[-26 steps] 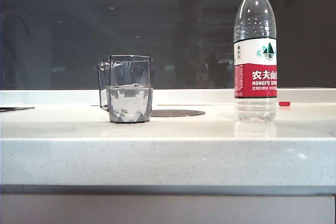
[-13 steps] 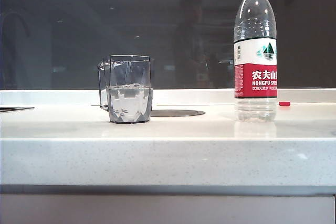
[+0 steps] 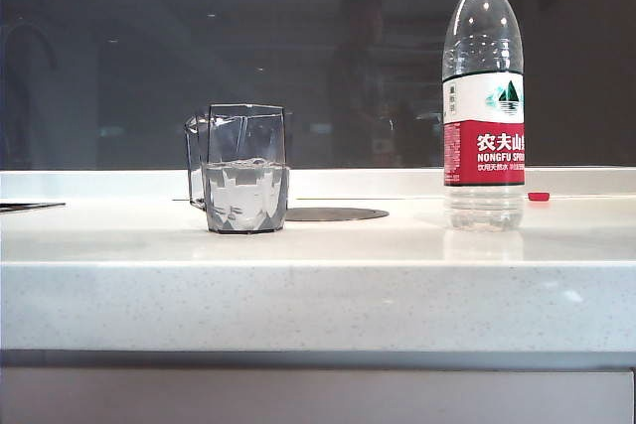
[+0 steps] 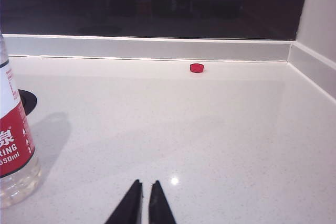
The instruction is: Pick up the mineral water bottle on the table and pour water into the mug until it's half full.
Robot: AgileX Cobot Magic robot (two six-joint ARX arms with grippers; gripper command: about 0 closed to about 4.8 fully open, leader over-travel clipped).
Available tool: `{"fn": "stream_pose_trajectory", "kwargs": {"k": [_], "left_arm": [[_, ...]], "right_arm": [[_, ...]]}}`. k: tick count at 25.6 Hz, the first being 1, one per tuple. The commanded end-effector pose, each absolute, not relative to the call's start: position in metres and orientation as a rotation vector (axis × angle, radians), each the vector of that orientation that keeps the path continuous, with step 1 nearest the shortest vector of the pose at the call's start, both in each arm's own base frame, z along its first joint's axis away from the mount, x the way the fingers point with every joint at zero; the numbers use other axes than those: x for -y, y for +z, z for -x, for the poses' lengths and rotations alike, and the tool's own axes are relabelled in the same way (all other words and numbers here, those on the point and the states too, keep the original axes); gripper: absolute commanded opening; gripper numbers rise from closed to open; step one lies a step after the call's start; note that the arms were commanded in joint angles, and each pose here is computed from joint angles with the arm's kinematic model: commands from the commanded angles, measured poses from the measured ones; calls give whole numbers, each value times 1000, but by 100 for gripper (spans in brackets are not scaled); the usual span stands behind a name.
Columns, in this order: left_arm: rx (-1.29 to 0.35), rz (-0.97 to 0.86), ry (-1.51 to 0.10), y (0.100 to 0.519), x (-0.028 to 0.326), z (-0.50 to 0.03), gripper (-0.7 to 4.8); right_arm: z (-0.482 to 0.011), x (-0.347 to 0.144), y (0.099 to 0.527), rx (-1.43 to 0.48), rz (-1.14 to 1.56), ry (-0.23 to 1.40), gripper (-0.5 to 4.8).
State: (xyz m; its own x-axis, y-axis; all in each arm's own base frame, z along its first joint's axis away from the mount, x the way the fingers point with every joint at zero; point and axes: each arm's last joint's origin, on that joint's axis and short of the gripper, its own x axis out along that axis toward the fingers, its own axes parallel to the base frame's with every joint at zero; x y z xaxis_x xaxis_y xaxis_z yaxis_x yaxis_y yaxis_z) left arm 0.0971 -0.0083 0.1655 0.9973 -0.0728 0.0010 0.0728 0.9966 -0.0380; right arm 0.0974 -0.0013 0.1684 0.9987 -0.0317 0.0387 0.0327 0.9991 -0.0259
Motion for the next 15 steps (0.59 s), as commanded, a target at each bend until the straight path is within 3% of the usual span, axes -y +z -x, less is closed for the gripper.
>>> {"fn": "stream_pose_trajectory", "kwargs": {"k": [1, 15], "left_arm": [[13, 37, -74, 167, 8, -97, -4], [13, 37, -74, 167, 8, -97, -4]], "right_arm": [[-97, 1, 169, 55, 30, -32, 40], [-97, 3, 169, 54, 30, -52, 40]]}}
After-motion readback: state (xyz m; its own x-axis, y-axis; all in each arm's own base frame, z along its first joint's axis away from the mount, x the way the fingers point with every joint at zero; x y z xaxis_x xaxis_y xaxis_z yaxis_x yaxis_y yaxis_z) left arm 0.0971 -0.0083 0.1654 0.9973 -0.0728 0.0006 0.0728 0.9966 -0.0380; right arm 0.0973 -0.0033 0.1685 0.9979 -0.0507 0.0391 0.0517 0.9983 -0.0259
